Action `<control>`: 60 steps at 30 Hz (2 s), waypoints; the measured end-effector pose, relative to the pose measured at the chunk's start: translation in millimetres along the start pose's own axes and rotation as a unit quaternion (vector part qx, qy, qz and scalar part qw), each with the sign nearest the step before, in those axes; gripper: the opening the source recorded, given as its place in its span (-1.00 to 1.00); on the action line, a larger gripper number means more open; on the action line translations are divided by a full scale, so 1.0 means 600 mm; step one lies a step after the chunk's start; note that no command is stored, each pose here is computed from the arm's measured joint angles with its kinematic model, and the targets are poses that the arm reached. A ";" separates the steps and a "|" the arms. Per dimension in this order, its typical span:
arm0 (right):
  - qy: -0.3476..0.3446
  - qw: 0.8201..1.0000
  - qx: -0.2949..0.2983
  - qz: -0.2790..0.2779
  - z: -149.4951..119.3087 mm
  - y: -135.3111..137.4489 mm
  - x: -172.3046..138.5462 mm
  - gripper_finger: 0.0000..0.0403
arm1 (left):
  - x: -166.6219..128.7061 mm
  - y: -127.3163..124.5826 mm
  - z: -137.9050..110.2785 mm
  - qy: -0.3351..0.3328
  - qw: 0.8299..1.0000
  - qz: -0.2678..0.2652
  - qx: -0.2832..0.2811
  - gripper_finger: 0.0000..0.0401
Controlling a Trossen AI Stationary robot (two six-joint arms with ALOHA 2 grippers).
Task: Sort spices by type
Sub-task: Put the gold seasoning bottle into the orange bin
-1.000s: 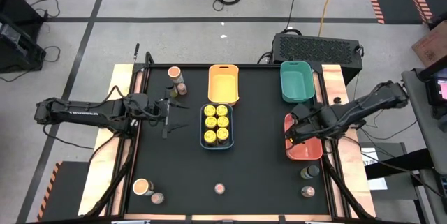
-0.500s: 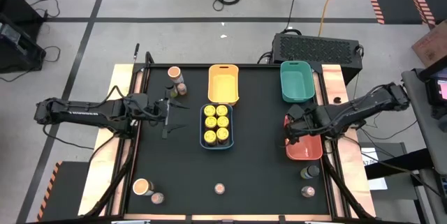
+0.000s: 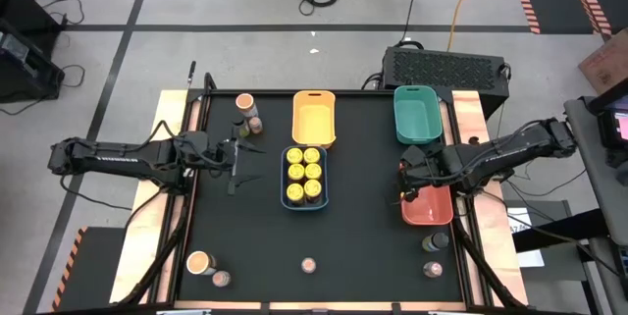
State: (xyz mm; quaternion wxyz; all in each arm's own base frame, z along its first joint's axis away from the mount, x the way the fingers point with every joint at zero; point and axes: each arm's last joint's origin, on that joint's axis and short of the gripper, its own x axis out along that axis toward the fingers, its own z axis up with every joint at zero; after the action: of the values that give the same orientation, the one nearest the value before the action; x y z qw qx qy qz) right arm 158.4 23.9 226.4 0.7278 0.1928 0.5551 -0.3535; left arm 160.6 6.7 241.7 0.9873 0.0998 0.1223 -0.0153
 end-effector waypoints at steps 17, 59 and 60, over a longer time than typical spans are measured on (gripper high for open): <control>-0.016 0.999 -0.029 -0.019 0.001 -0.003 0.000 0.60 | 0.000 0.000 0.000 0.000 1.000 0.000 0.000 0.60; -0.217 0.889 -0.310 0.258 0.148 0.352 -0.092 0.56 | -0.013 0.013 0.025 0.023 0.991 0.081 -0.100 0.60; -0.215 0.890 -0.314 0.249 0.147 0.352 -0.089 0.56 | -0.021 0.021 0.034 0.042 0.984 0.134 -0.106 0.60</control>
State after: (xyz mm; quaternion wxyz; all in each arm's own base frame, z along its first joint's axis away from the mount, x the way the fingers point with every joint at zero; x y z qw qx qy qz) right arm 364.5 123.1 280.6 0.9162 0.0054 0.4006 -0.0005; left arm 154.0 15.1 266.5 0.9794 0.0106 0.1503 0.1341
